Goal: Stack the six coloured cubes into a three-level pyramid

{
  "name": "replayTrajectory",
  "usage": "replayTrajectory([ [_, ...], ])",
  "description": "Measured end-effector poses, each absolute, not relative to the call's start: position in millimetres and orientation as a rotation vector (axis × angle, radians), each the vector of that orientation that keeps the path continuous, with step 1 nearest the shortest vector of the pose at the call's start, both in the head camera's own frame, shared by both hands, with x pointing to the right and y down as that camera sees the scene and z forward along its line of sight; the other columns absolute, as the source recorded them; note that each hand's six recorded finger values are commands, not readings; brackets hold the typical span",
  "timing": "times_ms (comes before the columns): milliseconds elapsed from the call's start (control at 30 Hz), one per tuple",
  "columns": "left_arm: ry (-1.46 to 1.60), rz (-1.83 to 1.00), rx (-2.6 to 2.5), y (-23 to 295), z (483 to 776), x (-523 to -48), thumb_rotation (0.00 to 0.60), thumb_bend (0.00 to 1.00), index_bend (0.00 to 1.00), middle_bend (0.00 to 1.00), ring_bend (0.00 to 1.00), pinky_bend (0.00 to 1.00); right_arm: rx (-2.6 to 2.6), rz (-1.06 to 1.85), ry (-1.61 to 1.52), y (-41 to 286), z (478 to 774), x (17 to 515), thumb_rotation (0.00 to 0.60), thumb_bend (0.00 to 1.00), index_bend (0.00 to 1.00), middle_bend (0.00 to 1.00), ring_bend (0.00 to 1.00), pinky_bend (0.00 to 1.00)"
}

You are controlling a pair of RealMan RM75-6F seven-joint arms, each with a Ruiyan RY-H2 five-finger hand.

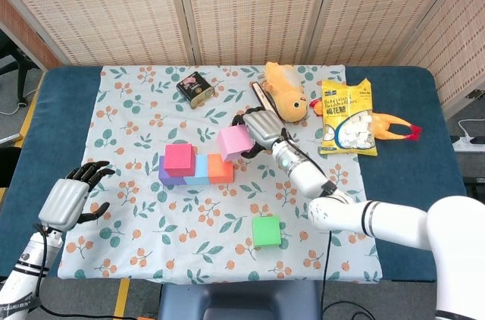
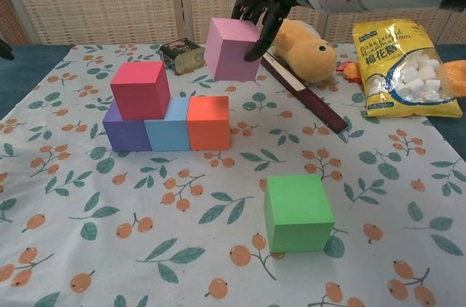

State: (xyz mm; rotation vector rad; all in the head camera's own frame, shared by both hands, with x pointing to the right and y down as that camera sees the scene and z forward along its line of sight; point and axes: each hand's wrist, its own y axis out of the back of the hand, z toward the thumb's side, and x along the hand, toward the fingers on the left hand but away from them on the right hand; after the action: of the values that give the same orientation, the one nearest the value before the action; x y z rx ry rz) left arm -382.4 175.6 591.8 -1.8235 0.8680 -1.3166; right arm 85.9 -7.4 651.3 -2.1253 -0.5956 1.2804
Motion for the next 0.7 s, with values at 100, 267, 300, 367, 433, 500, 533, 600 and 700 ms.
replayTrajectory([
  [100,0.863,-1.315,-1.825,176.0,592.4,-381.8,0.600,0.29,0.24,0.15,0.16,0.26,-2.123,1.297,-0.588,-2.7,652.7,72.8,0.600,0.19,0.53,0.42,0.18,0.16],
  [267,0.855,-1.309,-1.824,175.7,593.1,-379.9,0.600,0.29,0.24,0.15,0.16,0.26,-2.121,1.311,-0.564,4.6,659.1,53.8,0.600,0.19,0.52,0.42,0.18,0.16],
  [300,0.853,-1.308,-1.824,175.6,593.3,-379.7,0.600,0.29,0.24,0.15,0.16,0.26,-2.120,1.316,-0.563,5.2,660.9,52.2,0.600,0.19,0.52,0.42,0.18,0.16],
  [367,0.846,-1.307,-1.822,175.3,593.9,-379.3,0.600,0.29,0.24,0.15,0.16,0.26,-2.116,1.327,-0.562,5.8,664.8,48.5,0.600,0.19,0.52,0.42,0.18,0.16],
  [433,0.838,-1.306,-1.820,175.1,594.6,-378.6,0.600,0.29,0.24,0.15,0.16,0.26,-2.110,1.338,-0.558,6.2,668.6,44.8,0.600,0.19,0.52,0.42,0.18,0.16],
  [500,0.836,-1.304,-1.820,174.9,595.0,-377.9,0.600,0.29,0.24,0.15,0.16,0.26,-2.105,1.347,-0.552,6.7,671.7,41.7,0.600,0.19,0.51,0.42,0.18,0.16],
  [533,0.836,-1.303,-1.821,174.9,595.1,-377.8,0.600,0.29,0.24,0.15,0.16,0.26,-2.104,1.351,-0.549,7.0,673.3,39.5,0.600,0.19,0.51,0.42,0.18,0.16],
  [600,0.838,-1.301,-1.822,174.9,595.4,-377.6,0.600,0.29,0.24,0.15,0.16,0.26,-2.105,1.357,-0.542,7.8,675.0,36.2,0.600,0.19,0.51,0.42,0.18,0.16],
  [700,0.837,-1.302,-1.826,174.8,596.4,-377.8,0.600,0.29,0.24,0.15,0.16,0.26,-2.102,1.364,-0.527,8.8,676.2,32.1,0.600,0.19,0.49,0.42,0.18,0.16],
])
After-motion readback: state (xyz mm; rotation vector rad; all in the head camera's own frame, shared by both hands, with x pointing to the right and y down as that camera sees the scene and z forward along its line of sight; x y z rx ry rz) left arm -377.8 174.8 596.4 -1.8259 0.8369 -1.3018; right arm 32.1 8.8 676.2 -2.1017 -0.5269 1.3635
